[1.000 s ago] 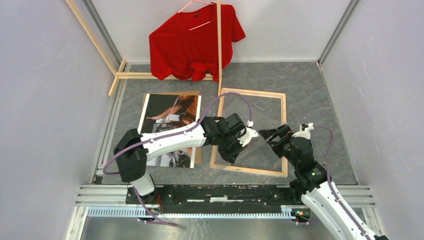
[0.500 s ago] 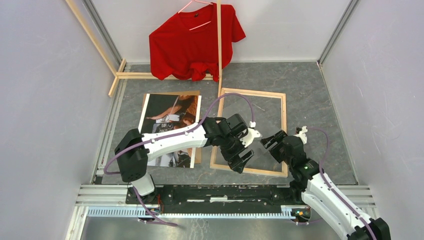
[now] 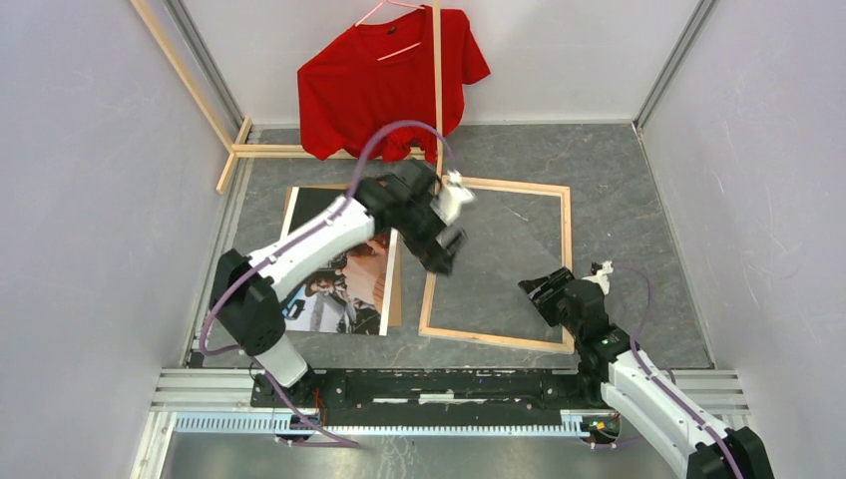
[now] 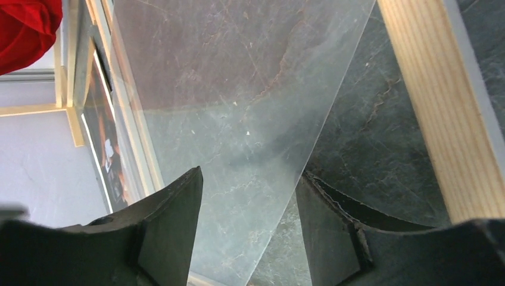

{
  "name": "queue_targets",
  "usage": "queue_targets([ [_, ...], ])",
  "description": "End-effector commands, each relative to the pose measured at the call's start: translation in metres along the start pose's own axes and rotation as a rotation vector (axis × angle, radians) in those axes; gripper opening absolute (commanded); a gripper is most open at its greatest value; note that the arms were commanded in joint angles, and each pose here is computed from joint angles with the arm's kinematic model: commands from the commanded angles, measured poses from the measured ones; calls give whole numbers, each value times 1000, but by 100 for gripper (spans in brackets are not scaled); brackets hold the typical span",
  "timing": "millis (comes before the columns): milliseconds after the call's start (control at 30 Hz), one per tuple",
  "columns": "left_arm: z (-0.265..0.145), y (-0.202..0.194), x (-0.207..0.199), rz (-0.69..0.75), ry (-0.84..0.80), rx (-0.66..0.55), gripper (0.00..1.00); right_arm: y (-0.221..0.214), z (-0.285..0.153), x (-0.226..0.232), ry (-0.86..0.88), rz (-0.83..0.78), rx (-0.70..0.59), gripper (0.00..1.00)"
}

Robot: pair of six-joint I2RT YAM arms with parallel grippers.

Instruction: Put the photo into the frame

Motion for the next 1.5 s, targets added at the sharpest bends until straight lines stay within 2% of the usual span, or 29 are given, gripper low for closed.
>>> queue_targets([
  [0,-47,8,83,119,343,-102,100,-12,0,-10,7,28,83,67],
  [167,-25,-9,138,158,610,-109,98,-21,-4,-9,37,24,196,73],
  [300,-9,-8,170,185,790,-150,97,-28,-6,-17,58,44,215,75],
  [433,4,-4,198,178,866,-152,96,-28,-4,-17,92,58,187,75],
  [567,10,-1,214,165,916,-172,96,-35,-2,-20,110,48,244,75],
  [700,22,-6,216,154,868,-131,96,-34,0,-17,109,24,255,72],
  [800,26,-10,211,149,795,-119,96,-25,3,-8,129,8,191,61],
  [967,33,-24,205,158,711,-60,96,4,6,13,162,-56,125,53],
  [1233,37,-40,200,200,629,18,97,11,11,5,214,-36,119,50],
  [1367,34,-39,196,187,585,25,97,6,10,-1,179,-57,169,56],
  [1467,28,-36,195,172,556,-1,97,5,4,-4,161,-73,176,70],
])
Point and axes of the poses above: each gripper's point midway between its finger pads, its own z axis out along the fingers, its own x axis along the line the jaws close on, y = z × x, the point moved 10 cm from there along -z, back along the fingers, and after that the axes turned 6 degrees about -z, right-handed, at the moved point
